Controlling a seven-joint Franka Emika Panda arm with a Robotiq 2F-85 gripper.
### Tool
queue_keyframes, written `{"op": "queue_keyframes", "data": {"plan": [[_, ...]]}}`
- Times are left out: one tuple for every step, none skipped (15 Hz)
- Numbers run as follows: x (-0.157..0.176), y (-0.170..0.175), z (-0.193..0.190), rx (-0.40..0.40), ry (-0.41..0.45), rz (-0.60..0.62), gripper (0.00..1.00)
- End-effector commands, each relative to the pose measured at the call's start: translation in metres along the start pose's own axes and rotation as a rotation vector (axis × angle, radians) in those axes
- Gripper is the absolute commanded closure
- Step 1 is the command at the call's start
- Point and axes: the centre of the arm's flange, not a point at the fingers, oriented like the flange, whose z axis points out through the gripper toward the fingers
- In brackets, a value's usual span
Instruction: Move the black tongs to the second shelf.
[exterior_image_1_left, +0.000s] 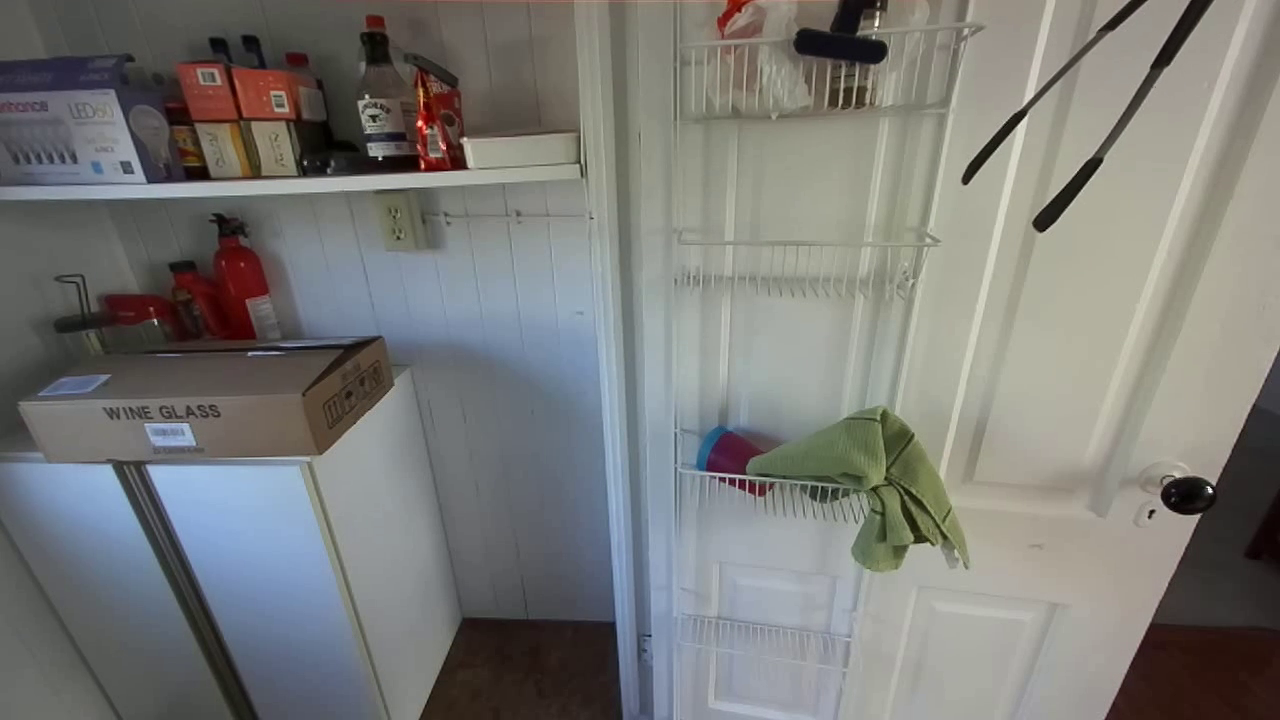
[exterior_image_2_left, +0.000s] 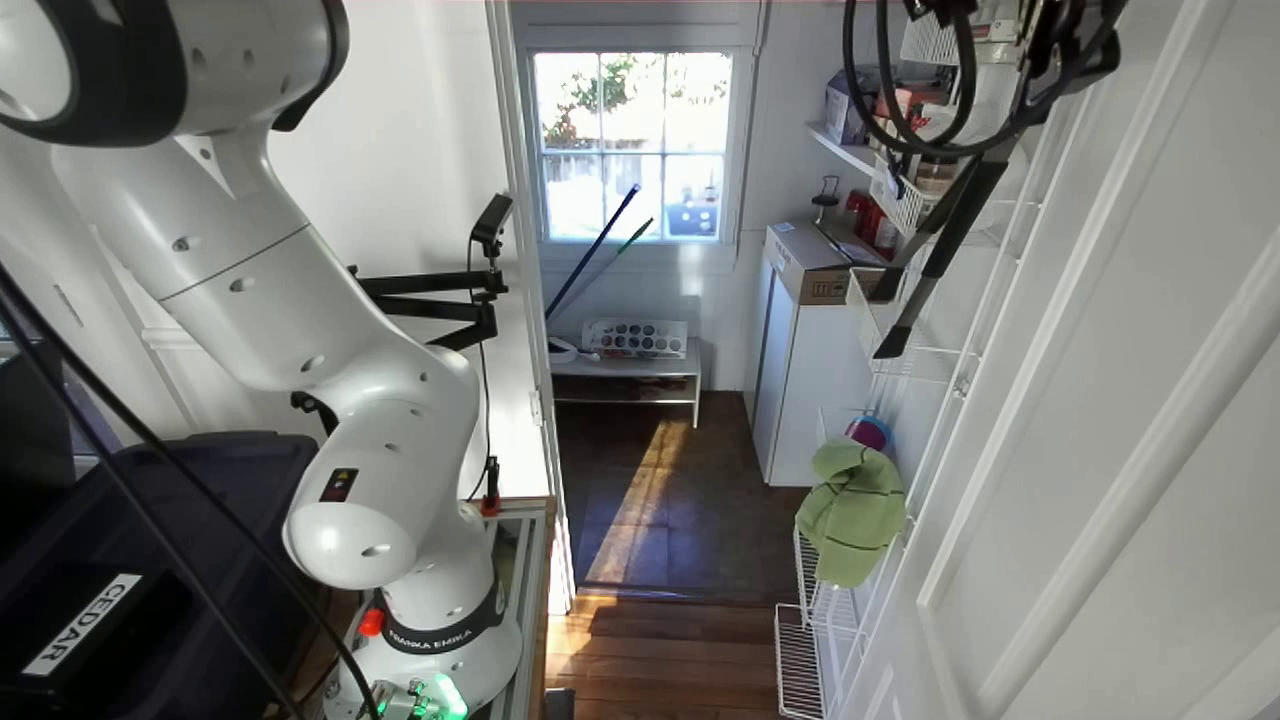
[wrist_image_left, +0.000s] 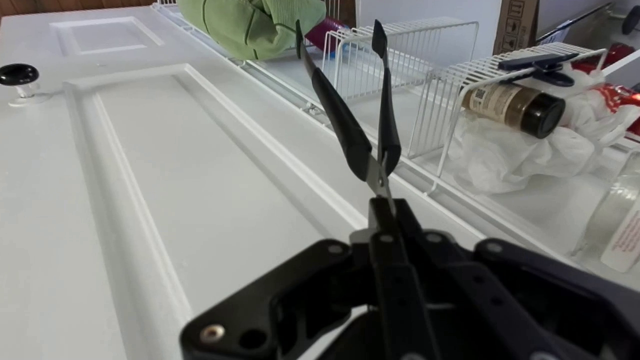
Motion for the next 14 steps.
{"op": "queue_keyframes", "data": {"plan": [[-0.017, 0.005, 0.019, 0.011, 0.072, -0.021, 0.99], [-0.017, 0.006, 0.024, 0.011, 0.083, -0.025, 0.99], [-0.017, 0.007, 0.029, 0.007, 0.093, -0.027, 0.99], [-0.017, 0.007, 0.033, 0.009, 0.105, -0.029, 0.99], [-0.017, 0.007, 0.036, 0.013, 0.114, -0.032, 0.99], [-0.018, 0.008, 0.04, 0.014, 0.12, -0.032, 0.99], [-0.018, 0.008, 0.045, 0.013, 0.126, -0.034, 0.99], [-0.019, 0.008, 0.049, 0.01, 0.133, -0.033, 0.99], [-0.02, 0.008, 0.054, 0.009, 0.135, -0.034, 0.99], [-0.022, 0.008, 0.059, 0.008, 0.137, -0.034, 0.99], [-0.023, 0.008, 0.064, 0.01, 0.138, -0.034, 0.99], [-0.024, 0.008, 0.068, 0.011, 0.141, -0.034, 0.99], [-0.026, 0.008, 0.072, 0.009, 0.141, -0.035, 0.99], [-0.027, 0.007, 0.077, 0.008, 0.138, -0.036, 0.99]]}}
